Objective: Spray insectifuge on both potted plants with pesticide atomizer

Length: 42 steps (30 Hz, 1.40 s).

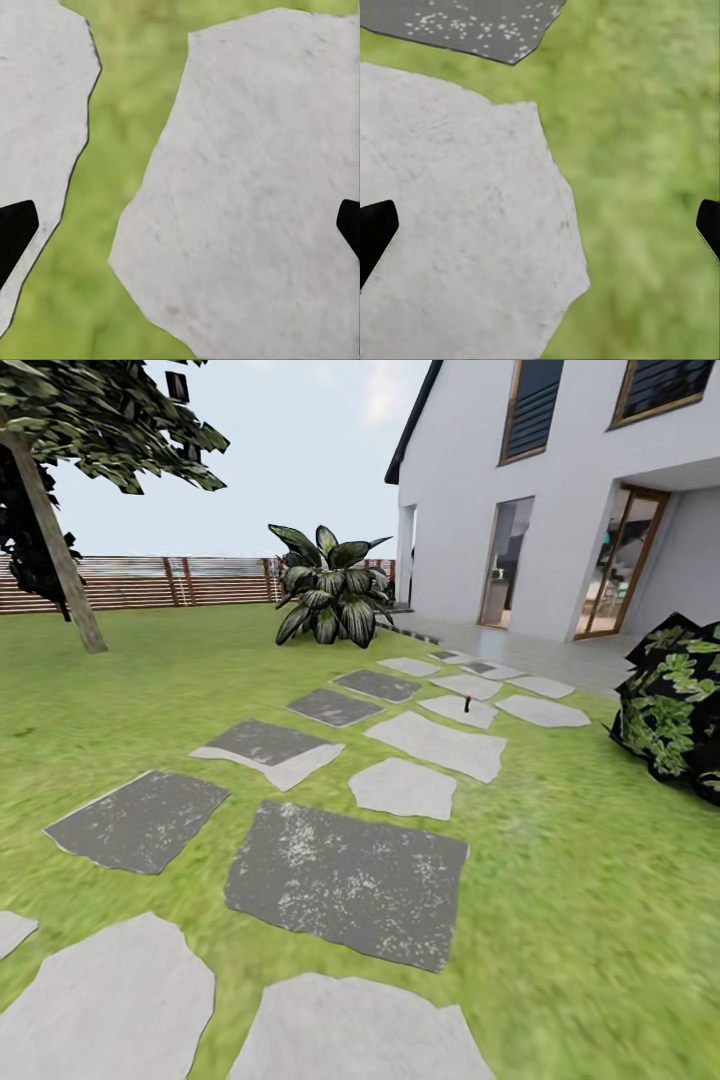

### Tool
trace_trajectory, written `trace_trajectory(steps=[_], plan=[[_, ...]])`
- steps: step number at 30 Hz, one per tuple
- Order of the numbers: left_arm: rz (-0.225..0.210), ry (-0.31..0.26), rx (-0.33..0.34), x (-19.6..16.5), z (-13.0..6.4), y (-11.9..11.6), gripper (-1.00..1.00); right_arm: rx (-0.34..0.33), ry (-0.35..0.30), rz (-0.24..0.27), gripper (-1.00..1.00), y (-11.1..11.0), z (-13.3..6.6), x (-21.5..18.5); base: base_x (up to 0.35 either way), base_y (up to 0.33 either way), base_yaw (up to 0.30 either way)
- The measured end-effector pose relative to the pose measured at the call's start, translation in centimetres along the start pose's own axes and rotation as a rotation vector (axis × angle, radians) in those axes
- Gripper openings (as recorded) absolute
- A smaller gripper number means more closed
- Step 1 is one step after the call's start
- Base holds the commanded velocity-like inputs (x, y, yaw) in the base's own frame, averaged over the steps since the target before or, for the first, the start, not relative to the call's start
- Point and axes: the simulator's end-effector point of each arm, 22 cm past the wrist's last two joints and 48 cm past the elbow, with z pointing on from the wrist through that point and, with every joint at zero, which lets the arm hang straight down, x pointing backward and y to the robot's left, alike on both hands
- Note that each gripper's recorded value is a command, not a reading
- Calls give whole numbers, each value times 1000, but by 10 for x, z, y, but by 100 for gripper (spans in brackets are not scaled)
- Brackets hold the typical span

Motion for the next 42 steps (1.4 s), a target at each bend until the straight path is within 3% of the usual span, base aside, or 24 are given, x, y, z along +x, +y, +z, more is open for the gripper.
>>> trace_trajectory(steps=[42], plan=[[0,0,0,0,0,0,100,-4,5,-3,100,1,0,2,338,0,0]])
